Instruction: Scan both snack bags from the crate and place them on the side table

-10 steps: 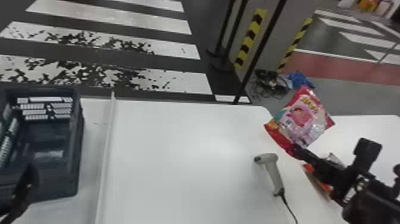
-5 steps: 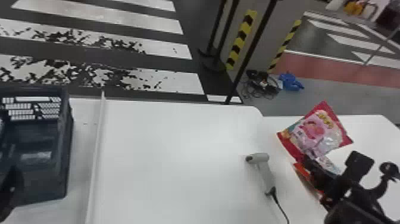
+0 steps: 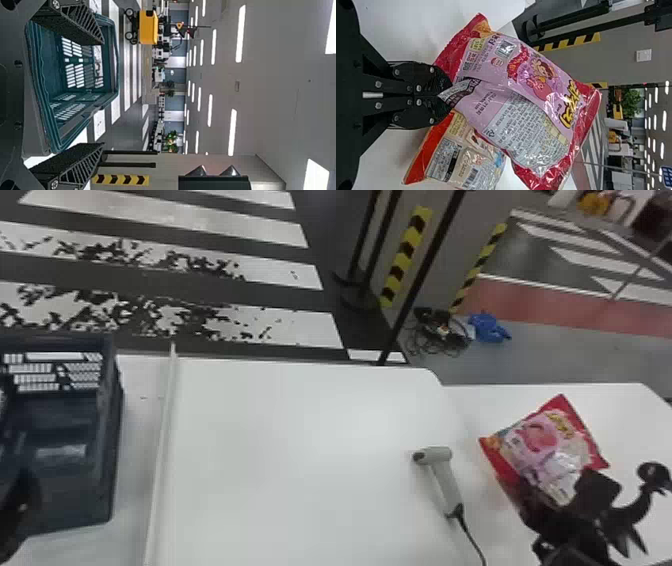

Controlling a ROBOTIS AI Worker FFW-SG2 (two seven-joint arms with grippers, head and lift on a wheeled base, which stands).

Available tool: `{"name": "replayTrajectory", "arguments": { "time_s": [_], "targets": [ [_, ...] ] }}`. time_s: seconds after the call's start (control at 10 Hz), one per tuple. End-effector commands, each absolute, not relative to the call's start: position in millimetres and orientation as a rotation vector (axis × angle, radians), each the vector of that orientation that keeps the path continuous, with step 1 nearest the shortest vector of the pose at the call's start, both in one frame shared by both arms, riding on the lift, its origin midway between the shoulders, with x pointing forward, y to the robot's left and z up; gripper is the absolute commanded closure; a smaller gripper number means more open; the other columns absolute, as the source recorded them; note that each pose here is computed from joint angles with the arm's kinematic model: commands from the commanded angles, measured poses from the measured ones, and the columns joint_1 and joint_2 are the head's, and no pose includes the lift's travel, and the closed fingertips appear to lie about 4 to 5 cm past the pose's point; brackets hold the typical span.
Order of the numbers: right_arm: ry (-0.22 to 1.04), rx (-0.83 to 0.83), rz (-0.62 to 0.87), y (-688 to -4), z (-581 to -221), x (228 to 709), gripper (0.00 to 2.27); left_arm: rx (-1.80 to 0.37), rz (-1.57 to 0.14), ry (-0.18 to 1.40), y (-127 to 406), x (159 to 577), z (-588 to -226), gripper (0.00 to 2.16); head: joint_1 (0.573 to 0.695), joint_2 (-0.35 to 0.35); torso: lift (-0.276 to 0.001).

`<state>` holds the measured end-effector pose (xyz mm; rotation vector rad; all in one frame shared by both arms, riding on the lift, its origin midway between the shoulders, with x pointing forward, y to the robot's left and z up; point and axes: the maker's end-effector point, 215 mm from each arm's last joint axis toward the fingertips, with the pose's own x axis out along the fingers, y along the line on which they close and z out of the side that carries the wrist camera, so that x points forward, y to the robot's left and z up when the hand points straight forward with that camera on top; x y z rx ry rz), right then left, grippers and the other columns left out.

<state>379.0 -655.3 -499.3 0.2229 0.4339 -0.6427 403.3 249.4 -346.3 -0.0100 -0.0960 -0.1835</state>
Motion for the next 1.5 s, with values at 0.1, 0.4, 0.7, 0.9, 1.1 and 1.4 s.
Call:
{"name": "replayTrajectory", "arguments": {
  "time_s": [0.1, 0.4, 0.7, 0.9, 1.1, 1.4],
  "targets": [
    [0.421, 0.238, -0.693, -671, -504, 370, 2.17, -0.008, -0.186, -0.098, 248, 403, -345, 0.08, 0.695, -0.35, -0.098],
    [0.454, 0.243, -0.742, -682, -518, 363, 1.69, -0.007, -0.188, -0.099, 248, 403, -344, 0.08, 0.695, -0.35, -0.098],
    [0.406, 0.208, -0.776, -691, -507, 363, 0.0, -0.008, -0.188, -0.099, 248, 403, -344, 0.08, 0.695, -0.35, -0.098],
    [0.358, 0.183, -0.785, -698, -492, 364, 0.04, -0.008, -0.188, -0.099, 248, 403, -344, 0.08, 0.695, -0.35, -0.098],
    [0.28, 0.131, -0.771, -688, -465, 372, 0.04, -0.007, -0.188, -0.104, 247, 403, -342, 0.08, 0.695, -0.35, -0.098],
    [0.096, -0.087, -0.618, -636, -362, 409, 0.04, -0.009, -0.177, -0.103, 245, 407, -339, 0.08, 0.695, -0.35, -0.098]
  ]
}}
